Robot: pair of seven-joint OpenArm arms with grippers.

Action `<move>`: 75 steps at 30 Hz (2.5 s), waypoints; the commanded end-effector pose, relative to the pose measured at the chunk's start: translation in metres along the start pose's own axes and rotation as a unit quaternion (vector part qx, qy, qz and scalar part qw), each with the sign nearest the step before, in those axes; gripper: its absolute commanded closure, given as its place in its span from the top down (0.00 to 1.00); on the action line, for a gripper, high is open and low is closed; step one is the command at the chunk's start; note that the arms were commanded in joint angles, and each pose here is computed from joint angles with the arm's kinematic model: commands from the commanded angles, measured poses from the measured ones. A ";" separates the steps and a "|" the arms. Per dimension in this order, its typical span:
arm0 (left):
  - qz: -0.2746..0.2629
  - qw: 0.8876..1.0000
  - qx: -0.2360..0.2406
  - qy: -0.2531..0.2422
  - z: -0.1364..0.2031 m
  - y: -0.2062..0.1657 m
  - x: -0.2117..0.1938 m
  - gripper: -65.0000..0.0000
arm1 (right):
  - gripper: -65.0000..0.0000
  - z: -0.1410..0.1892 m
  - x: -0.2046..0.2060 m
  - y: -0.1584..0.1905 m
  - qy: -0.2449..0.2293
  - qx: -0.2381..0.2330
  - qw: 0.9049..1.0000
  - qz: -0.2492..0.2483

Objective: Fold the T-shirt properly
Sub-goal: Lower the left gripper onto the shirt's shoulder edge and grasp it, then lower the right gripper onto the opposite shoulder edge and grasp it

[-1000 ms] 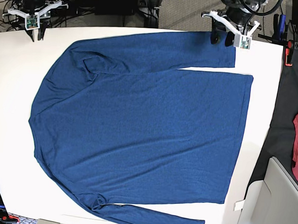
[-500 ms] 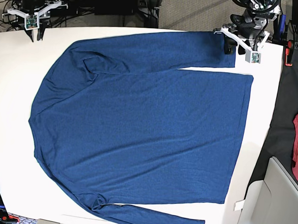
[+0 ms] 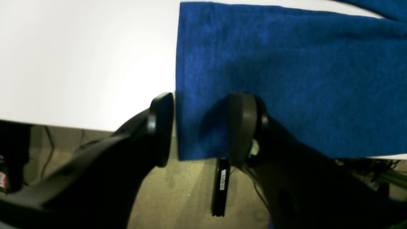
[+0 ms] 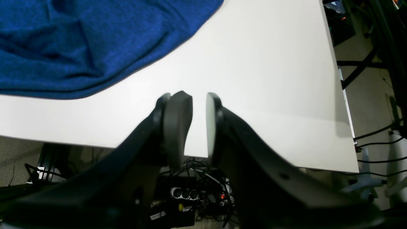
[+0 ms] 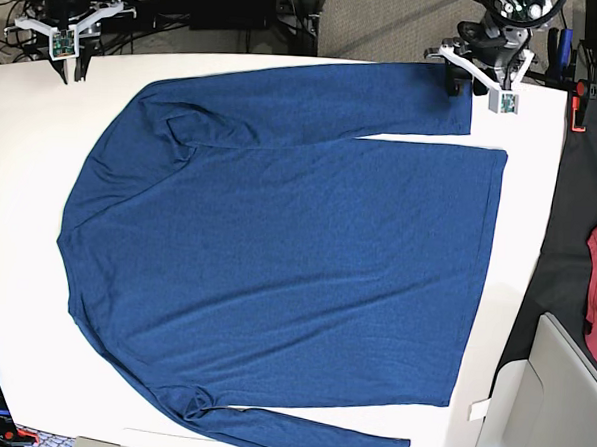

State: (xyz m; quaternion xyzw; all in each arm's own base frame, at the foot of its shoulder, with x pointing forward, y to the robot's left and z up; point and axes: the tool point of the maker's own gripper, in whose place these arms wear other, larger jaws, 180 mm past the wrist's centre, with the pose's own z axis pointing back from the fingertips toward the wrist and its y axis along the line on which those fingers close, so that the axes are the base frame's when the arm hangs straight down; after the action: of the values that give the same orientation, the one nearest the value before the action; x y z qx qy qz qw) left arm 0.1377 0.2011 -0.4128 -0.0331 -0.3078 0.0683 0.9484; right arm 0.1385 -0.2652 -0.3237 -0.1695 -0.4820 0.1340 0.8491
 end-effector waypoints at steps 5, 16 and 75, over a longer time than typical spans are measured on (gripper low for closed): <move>-0.016 0.998 -0.046 0.028 -0.002 -0.032 -0.015 0.36 | 0.19 0.002 0.014 -0.004 -0.023 -0.003 1.000 0.005; -0.021 0.998 -0.055 0.027 -0.003 -0.039 -0.014 0.00 | 0.20 0.002 0.015 -0.003 -0.024 0.001 1.000 0.005; -0.036 0.998 -0.055 0.015 0.005 -0.037 -0.006 0.00 | 0.42 -0.100 -0.027 0.053 0.074 0.092 0.846 -0.520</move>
State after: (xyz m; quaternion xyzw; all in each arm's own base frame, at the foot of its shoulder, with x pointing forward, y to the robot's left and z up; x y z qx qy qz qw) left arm 0.1351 0.1623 -0.4115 -0.0761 -0.2952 0.0195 0.9522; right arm 0.2202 -0.2403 -0.4000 0.1947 -0.4534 -0.2909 0.8197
